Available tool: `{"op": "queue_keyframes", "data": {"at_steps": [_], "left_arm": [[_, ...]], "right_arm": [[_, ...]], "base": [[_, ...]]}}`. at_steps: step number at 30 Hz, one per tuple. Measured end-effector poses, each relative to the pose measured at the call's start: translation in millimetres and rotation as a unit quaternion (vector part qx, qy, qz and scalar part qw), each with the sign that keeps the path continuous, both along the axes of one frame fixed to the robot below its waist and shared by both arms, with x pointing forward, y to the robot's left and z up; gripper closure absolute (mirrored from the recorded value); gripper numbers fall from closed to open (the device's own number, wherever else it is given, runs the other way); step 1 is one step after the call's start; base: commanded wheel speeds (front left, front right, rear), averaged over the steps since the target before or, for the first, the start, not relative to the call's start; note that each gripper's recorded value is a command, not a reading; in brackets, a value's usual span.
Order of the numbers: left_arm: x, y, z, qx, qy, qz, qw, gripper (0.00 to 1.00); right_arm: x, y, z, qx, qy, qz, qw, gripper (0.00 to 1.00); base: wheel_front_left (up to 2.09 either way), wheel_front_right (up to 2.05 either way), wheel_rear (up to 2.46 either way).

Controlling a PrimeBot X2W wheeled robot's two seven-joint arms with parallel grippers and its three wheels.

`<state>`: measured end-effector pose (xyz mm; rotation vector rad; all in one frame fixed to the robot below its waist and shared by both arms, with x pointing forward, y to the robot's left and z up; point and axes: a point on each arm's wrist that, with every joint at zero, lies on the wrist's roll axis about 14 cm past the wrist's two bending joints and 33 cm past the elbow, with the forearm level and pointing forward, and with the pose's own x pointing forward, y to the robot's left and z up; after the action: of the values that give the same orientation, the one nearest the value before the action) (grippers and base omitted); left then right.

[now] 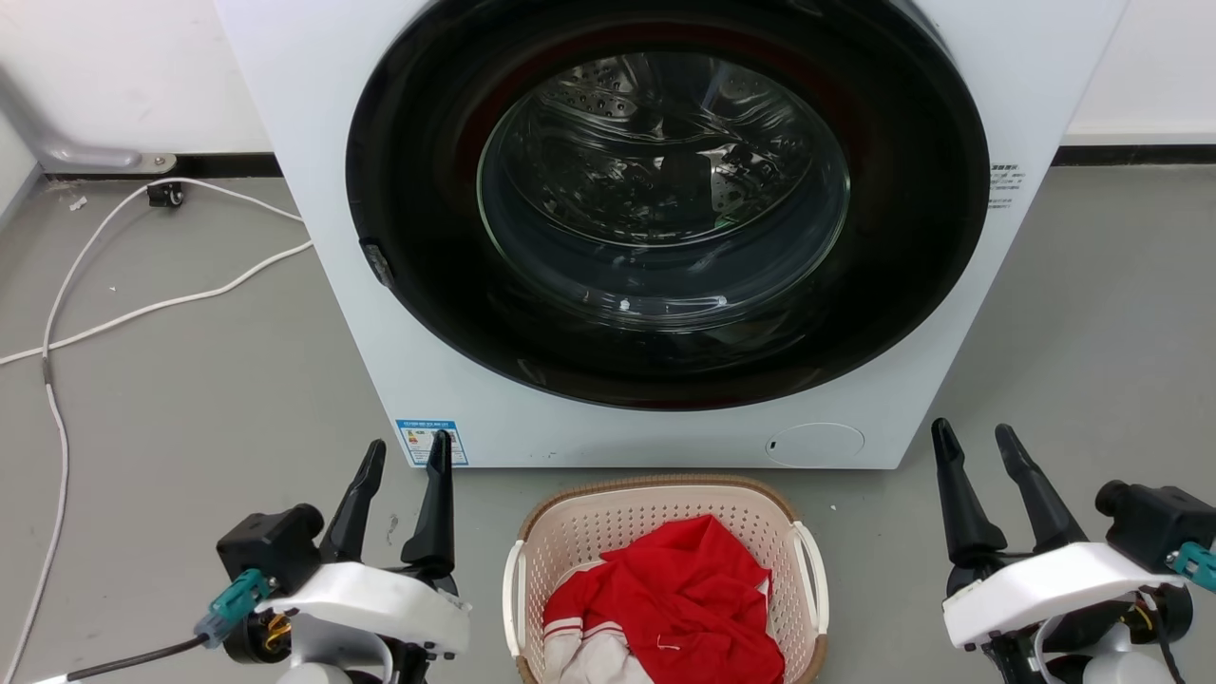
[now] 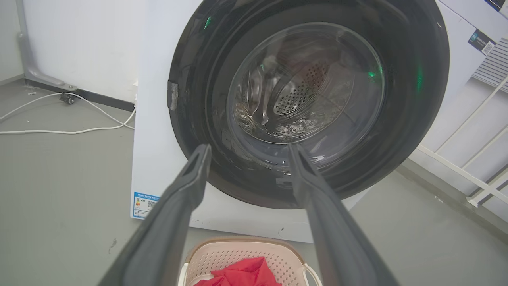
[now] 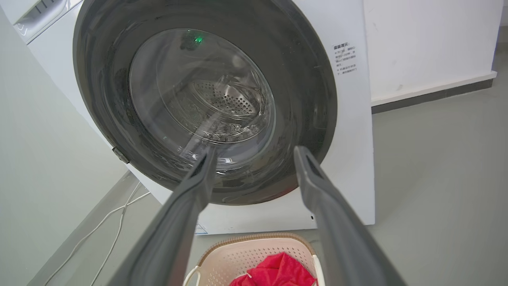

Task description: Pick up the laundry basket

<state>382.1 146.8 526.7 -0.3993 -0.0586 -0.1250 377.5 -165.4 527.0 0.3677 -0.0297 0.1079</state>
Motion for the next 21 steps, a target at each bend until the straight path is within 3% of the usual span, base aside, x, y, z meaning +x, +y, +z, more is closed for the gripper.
{"op": "queue_keyframes", "data": {"at_steps": [21], "left_arm": [[-2.9,-8.2,-4.2,0.118,-0.018,-0.007,0.993,0.0]], "right_arm": [[-4.5,4.4,-3.6,-0.113,0.002,0.008,0.994,0.0]], "base": [[0.0,0.0,0.0]]}}
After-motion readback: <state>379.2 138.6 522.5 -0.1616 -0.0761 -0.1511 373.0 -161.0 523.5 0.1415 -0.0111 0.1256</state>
